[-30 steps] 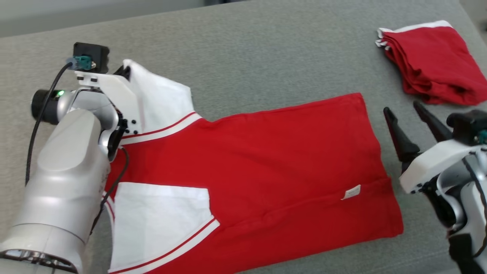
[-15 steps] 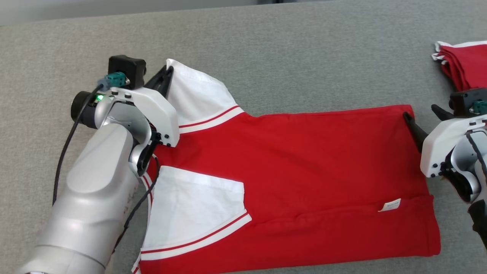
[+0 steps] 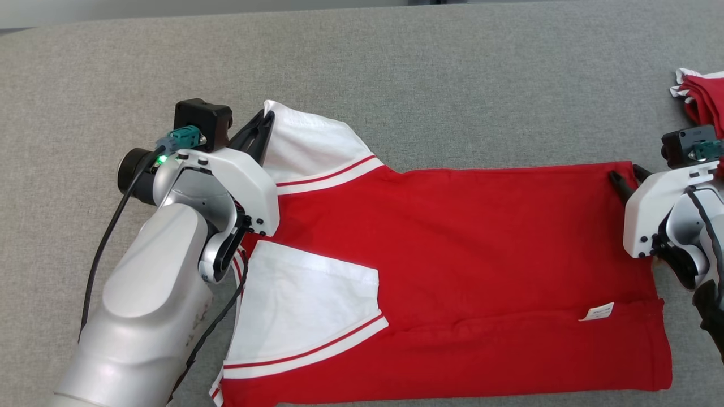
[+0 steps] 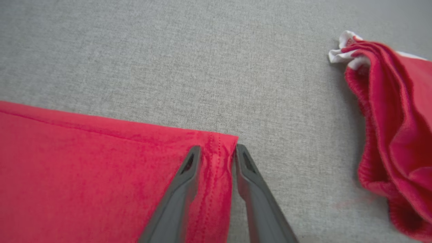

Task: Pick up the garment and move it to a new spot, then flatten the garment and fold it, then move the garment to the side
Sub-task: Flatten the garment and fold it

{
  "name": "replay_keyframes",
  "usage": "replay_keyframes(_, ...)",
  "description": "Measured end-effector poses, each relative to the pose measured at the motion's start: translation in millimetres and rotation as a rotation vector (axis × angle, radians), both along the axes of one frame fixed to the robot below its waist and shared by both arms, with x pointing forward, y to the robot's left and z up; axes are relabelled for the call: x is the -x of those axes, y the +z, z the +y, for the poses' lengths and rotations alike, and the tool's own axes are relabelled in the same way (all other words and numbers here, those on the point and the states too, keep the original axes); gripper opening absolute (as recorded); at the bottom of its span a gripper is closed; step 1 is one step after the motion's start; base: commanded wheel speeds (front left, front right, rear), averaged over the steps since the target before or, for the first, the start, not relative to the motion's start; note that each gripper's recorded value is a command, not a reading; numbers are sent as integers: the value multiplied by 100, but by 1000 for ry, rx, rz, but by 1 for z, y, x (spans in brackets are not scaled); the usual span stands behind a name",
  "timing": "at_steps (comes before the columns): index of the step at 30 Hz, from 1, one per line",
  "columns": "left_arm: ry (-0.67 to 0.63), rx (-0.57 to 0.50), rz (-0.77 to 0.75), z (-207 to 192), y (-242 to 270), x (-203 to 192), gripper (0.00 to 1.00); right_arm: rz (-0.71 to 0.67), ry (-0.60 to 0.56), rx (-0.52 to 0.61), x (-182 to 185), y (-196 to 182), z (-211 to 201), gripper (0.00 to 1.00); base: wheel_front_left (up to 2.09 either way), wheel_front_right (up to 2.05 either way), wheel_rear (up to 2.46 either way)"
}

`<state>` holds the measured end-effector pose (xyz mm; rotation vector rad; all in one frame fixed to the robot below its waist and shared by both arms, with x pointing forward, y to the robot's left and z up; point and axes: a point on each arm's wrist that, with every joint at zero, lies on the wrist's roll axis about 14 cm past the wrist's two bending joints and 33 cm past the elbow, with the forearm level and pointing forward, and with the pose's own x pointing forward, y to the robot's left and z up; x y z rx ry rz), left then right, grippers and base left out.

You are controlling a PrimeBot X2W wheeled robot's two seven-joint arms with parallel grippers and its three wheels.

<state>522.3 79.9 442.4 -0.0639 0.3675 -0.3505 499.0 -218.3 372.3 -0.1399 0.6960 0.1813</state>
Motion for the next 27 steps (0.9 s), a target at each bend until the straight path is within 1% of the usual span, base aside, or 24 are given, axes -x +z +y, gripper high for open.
replay_keyframes(1, 1, -1, -3, 1, 1, 0, 0, 4, 2, -1, 0, -1, 1, 49, 0, 0, 0)
replay_keyframes(7, 9, 2, -9, 5, 5, 7, 0, 16, -2, -16, 0, -2, 5, 25, 0, 0, 0)
replay_keyframes(8, 12, 3, -11, 6, 6, 8, 0, 13, -7, -23, 0, -2, 5, 16, 0, 0, 0)
replay_keyframes(9, 13, 3, -14, 8, 7, 9, 0, 11, -17, -29, 0, -2, 3, 11, 0, 0, 0)
replay_keyframes(10, 14, 3, -16, 9, 7, 11, 0, 9, -25, -34, 0, -2, 2, 0, 0, 0, 0)
replay_keyframes(16, 27, 24, -41, 12, 16, 20, 0, -38, -52, -54, -3, 5, -3, 0, 0, 0, 0)
replay_keyframes(21, 35, 62, -95, 9, 32, 32, 0, -147, -51, -101, -9, 28, 0, 0, 0, 0, 0)
replay_keyframes(27, 66, 103, -175, 15, 55, 51, 0, -223, -45, -145, 7, 39, -1, 0, 0, 0, 0)
